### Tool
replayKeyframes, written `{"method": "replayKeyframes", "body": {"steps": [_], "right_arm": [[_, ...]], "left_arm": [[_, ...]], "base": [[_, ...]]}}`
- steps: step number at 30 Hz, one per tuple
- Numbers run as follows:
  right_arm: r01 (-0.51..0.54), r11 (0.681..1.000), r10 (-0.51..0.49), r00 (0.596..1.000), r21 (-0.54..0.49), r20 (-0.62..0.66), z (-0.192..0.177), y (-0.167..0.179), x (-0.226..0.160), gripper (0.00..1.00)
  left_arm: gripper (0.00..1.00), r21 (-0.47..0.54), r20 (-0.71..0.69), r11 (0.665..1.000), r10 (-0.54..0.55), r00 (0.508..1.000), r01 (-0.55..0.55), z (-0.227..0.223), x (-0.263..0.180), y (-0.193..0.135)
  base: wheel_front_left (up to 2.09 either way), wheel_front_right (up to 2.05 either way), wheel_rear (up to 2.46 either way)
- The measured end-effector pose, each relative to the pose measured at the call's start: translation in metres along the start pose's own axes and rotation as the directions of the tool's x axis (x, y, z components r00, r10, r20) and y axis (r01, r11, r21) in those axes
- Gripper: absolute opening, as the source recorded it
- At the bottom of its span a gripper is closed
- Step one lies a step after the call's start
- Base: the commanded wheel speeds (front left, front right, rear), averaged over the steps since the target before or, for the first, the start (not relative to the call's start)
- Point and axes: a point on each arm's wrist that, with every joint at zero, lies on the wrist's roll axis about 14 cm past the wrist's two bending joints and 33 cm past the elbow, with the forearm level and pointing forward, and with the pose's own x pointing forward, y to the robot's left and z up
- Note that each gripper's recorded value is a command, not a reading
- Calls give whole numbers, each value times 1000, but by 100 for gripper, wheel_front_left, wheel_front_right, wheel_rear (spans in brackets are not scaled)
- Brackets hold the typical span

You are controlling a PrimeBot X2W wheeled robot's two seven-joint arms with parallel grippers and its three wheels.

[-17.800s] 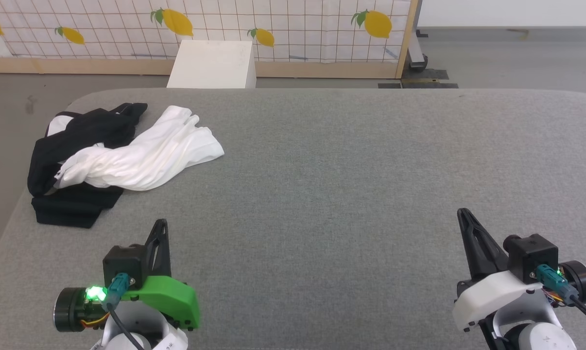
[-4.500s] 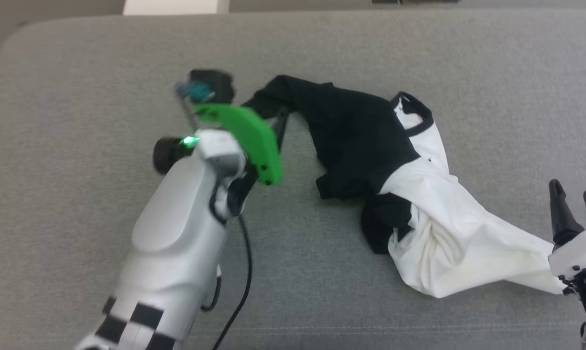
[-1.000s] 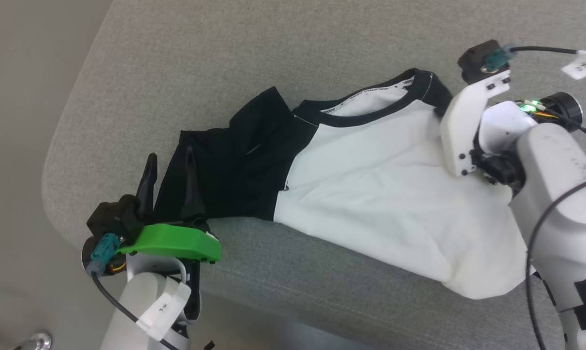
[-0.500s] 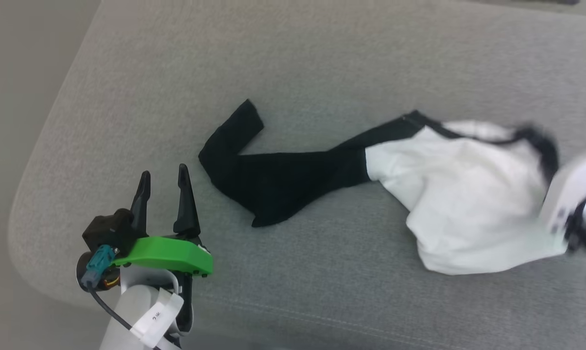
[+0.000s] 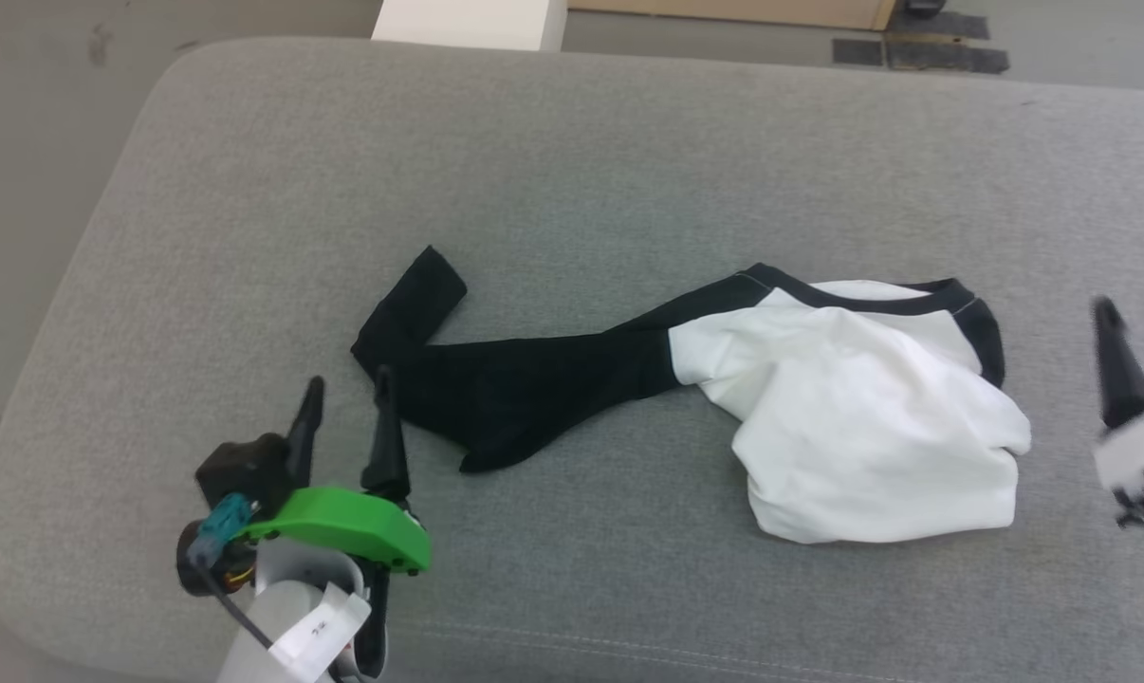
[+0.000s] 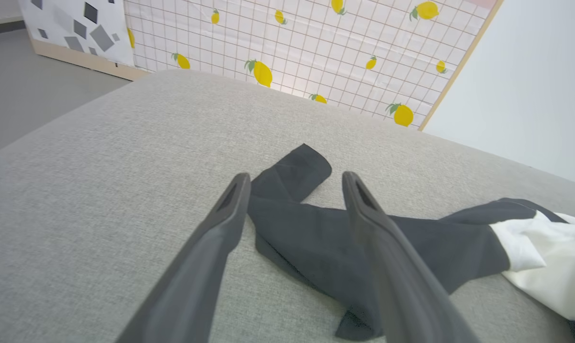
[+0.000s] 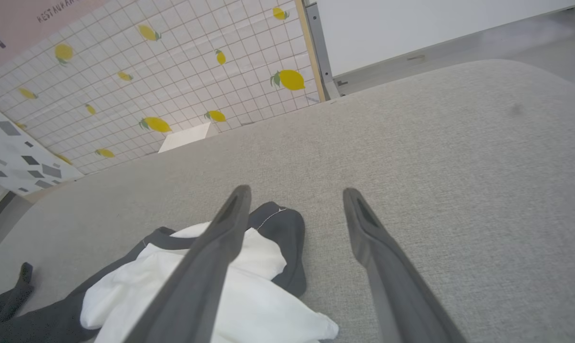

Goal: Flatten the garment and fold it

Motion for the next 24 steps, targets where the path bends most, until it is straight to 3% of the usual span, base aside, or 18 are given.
{"method": "replayKeyframes", "body": {"steps": [5,11,17,21,24], "right_arm": [[99,995,-99,995,9,-3,-9,-37,-33,100],[135,990,-133,990,28,-44,-21,-50,-49,100],[135,990,-131,988,47,-82,-33,-51,-43,100],[141,989,-135,986,54,-94,-38,-53,-39,100],[158,986,-152,983,55,-104,-43,-59,-39,100]], "left_arm": [[100,-26,-90,990,-138,986,136,-11,9,-41],[100,-3,-283,952,-296,912,307,-37,24,-101],[100,128,-561,882,-314,766,454,-72,45,-134],[100,186,-714,834,-250,654,520,-98,50,-139],[100,193,-808,816,-182,560,545,-124,42,-133]], "base": [[0,0,0],[0,0,0],[0,0,0],[0,0,0],[0,0,0]]}}
